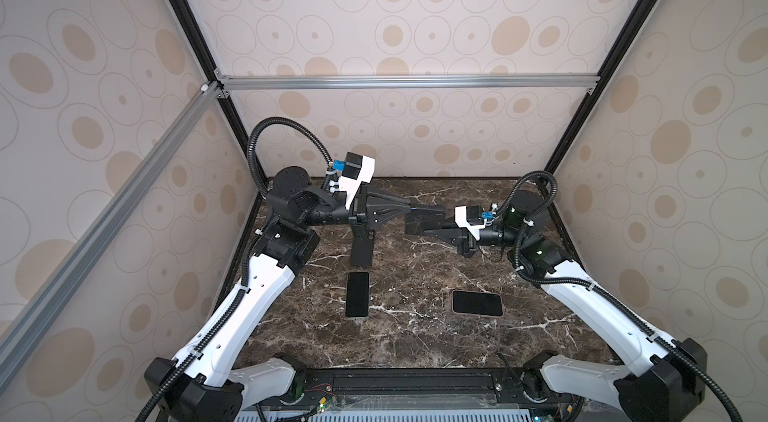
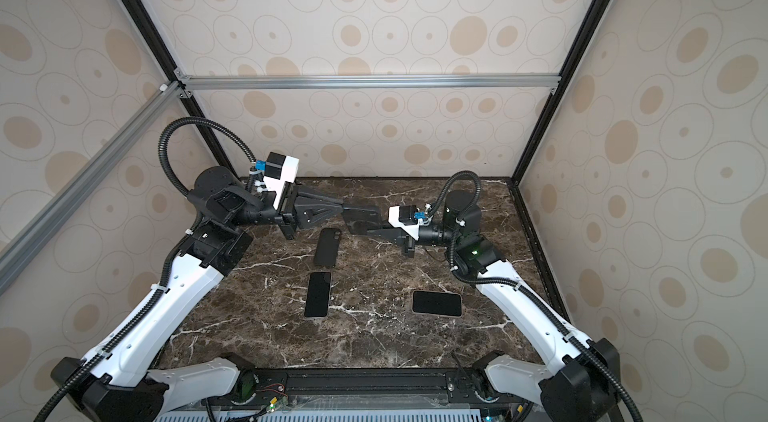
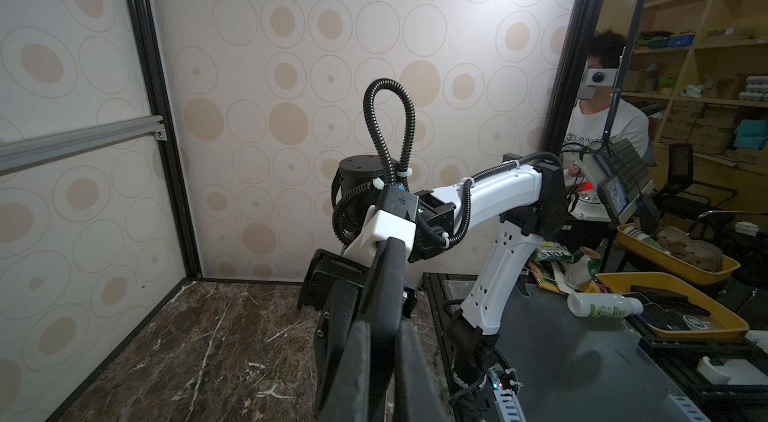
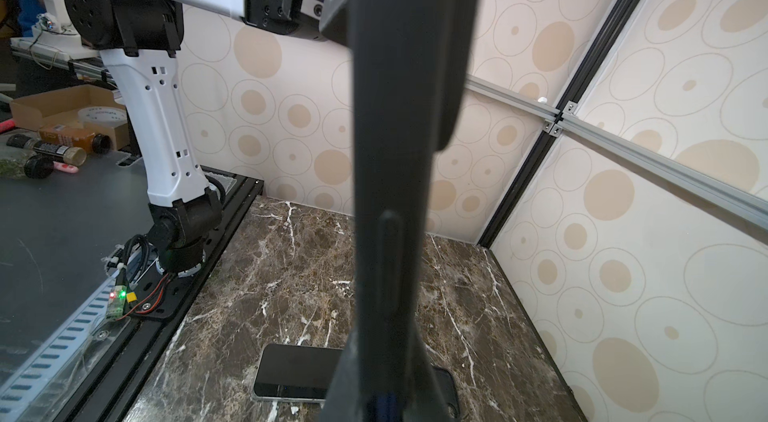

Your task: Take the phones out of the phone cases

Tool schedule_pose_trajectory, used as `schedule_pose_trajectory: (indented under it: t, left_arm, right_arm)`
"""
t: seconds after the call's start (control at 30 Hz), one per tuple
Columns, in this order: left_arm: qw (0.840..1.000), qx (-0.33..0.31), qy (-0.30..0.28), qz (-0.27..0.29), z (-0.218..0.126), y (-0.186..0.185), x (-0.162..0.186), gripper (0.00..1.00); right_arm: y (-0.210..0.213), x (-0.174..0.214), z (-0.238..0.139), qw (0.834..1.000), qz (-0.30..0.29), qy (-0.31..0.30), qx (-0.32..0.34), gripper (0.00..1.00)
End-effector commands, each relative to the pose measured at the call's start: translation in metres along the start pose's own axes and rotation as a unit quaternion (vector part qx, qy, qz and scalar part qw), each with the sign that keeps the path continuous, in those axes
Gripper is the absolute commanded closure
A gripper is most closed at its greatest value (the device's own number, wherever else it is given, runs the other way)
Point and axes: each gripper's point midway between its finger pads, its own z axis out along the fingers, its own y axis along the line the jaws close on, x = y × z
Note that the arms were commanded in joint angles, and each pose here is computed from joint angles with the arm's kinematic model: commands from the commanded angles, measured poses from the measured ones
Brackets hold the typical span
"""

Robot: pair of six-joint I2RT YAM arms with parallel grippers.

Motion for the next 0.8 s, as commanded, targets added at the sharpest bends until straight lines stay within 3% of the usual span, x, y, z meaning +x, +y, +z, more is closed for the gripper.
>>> schedule_pose_trajectory:
  t: [0.0,0.3,0.77]
  left_arm:
    - [1.000,-0.028,-0.010,0.009,-0.003,0.012,-0.015,0.95]
    - [0.998,-0.053,-0.009,-0.012,-0.009,0.030,-0.010,1.00]
    - [0.993,-0.112,0.009,-0.046,-0.013,0.065,0.005,1.00]
  right_arm:
    - [0.017,-0.027,-0.002,0.993,-0.104,-0.039,-0.043,1.00]
    - [0.024,-0.027,-0.005,0.986,-0.156,-0.039,-0.051,1.00]
    - [0.032,-0.027,-0.004,0.984,-0.164,-0.033,-0.058,1.00]
